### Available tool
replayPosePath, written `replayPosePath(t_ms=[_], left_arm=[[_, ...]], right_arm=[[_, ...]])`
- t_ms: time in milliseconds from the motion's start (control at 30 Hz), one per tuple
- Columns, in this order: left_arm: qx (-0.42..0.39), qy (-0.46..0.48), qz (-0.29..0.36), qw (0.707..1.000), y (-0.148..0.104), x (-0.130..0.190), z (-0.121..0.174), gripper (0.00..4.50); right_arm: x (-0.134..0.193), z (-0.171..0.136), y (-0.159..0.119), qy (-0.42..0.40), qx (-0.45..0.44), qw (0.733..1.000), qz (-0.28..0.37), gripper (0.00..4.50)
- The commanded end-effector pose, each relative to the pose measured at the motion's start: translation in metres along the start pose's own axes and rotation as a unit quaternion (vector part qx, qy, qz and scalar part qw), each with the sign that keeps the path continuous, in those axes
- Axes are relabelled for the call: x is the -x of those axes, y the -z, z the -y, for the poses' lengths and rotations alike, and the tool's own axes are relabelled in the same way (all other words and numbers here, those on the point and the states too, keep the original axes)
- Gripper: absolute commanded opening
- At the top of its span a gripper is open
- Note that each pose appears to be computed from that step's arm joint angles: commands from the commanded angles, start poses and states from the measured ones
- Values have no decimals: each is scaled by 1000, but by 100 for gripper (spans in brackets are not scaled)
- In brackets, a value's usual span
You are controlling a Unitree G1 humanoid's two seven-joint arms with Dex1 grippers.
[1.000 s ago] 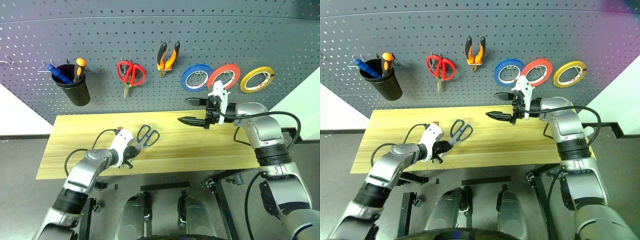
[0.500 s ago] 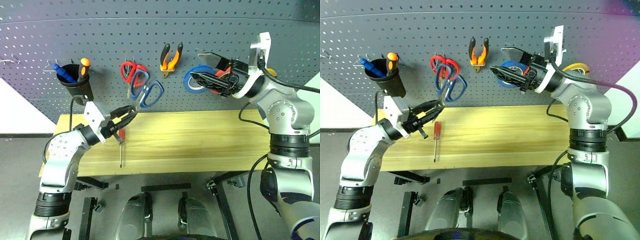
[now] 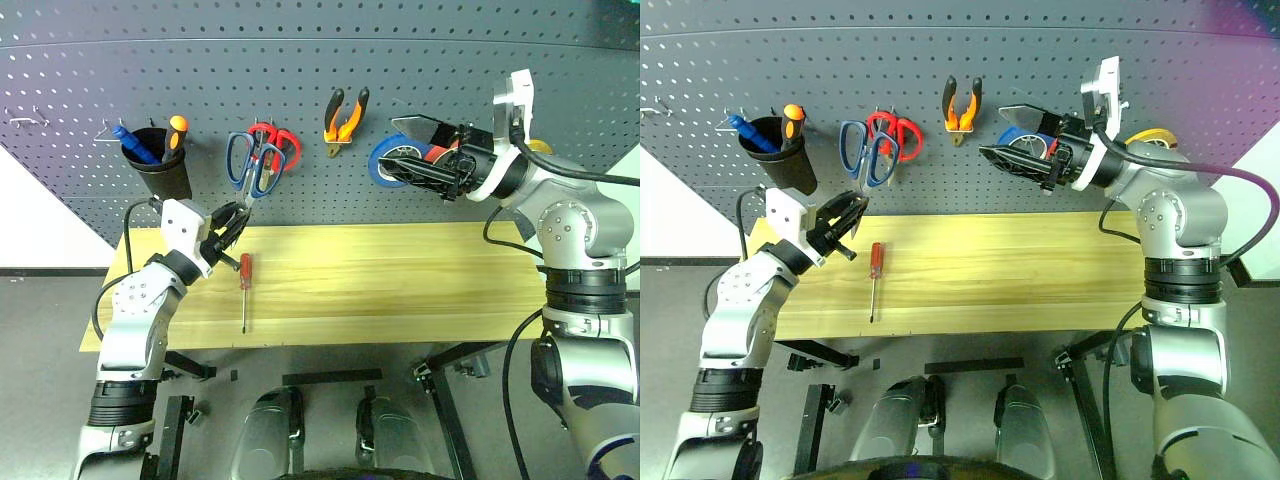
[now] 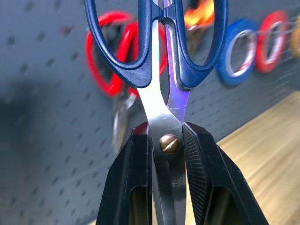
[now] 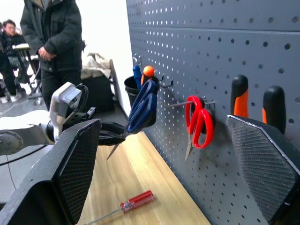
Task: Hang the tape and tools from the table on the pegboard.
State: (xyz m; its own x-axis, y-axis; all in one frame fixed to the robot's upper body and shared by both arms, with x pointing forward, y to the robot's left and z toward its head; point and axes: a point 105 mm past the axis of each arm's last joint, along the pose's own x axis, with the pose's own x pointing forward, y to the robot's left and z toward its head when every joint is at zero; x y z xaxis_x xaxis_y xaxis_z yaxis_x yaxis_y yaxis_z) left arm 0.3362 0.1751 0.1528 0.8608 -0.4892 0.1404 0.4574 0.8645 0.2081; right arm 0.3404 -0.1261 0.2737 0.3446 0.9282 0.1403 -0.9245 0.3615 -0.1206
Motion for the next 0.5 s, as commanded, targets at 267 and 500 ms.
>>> replayPosePath(t_ms=[267,500], left_arm=[[-47,14,28,998,-3,-11,4,63],[-59,19,54,997,-3,-19,-2,63]], right_arm=[[5,-4,-13,6,36,999,5,450],[7,-4,-12,13,37,999,4,450]])
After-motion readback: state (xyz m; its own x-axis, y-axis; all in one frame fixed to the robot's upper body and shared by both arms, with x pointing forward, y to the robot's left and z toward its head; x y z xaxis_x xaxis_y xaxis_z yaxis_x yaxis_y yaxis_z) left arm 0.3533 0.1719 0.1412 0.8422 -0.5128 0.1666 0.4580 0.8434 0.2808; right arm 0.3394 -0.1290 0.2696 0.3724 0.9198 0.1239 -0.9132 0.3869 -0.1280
